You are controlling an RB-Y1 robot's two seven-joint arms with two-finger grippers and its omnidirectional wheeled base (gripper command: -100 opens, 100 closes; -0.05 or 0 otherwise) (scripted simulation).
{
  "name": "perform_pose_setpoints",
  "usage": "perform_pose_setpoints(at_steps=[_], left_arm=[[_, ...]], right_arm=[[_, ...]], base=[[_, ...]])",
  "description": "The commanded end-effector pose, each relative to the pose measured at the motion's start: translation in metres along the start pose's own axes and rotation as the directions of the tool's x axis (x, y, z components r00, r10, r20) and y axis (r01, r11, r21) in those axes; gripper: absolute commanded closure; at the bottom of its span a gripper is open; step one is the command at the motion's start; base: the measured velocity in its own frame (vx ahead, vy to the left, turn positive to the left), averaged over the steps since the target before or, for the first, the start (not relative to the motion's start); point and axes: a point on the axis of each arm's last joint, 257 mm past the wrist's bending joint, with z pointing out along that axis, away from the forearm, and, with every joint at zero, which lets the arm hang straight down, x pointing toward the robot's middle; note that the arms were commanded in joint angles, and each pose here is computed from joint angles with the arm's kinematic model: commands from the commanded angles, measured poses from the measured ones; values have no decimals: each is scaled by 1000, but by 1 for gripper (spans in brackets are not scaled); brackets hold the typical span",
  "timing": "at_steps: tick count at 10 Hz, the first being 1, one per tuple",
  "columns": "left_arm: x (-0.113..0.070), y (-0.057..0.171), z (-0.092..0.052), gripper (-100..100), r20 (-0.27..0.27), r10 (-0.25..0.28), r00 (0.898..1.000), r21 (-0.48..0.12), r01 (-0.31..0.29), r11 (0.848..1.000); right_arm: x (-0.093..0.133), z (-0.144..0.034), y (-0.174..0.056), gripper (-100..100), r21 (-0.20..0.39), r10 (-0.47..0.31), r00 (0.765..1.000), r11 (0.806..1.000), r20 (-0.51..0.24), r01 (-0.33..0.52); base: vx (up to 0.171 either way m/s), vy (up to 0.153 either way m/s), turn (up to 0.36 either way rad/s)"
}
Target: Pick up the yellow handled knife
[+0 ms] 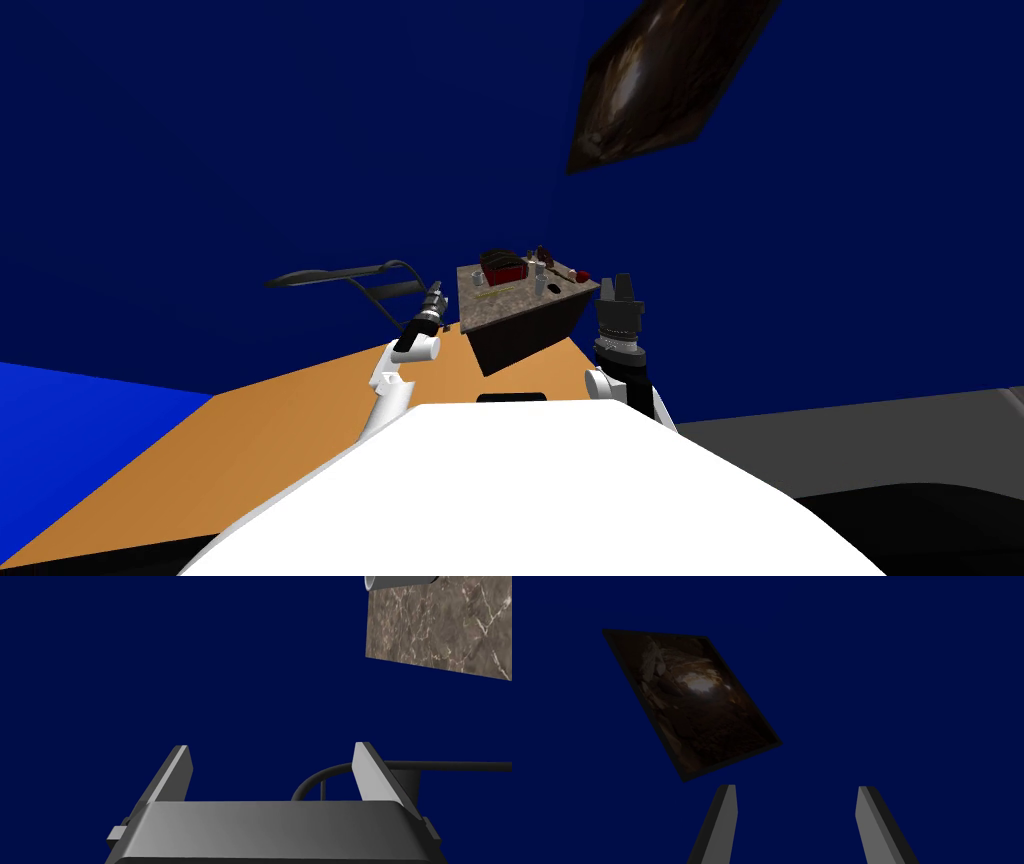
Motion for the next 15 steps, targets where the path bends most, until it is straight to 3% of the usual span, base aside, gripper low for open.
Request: perform_pose_setpoints(at_steps=[1,4,7,10,13,14,15], left_arm=[[-1,14,7,-100,6,-1,1000,-48,1,999],[-7,36,24,-100,21,-9,1000,-137,12,991],[-11,56,30,-100,33,-16,999,-213,22,977],[-15,77,41,-100,50,-36,998,-300,49,953],[-17,93,44,-100,62,-48,997,-364,67,929],[-19,102,47,-100,71,-62,996,-402,85,912],[-19,104,47,-100,71,-61,996,-409,85,909]], right_arm=[[0,0,0,0,0,0,1000,1000,0,0],[0,0,0,0,0,0,1000,1000,0,0],[0,0,0,0,0,0,1000,1000,0,0],[0,0,0,0,0,0,1000,1000,0,0],[0,0,0,0,0,0,1000,1000,0,0],[0,0,0,0,0,0,1000,1000,0,0],[0,0,0,0,0,0,1000,1000,0,0]], base=[[-22,-34,-34],[-14,-35,-62],[-8,-34,-44],[8,-49,-53],[14,-41,-40],[16,-48,-73],[18,-40,-31]])
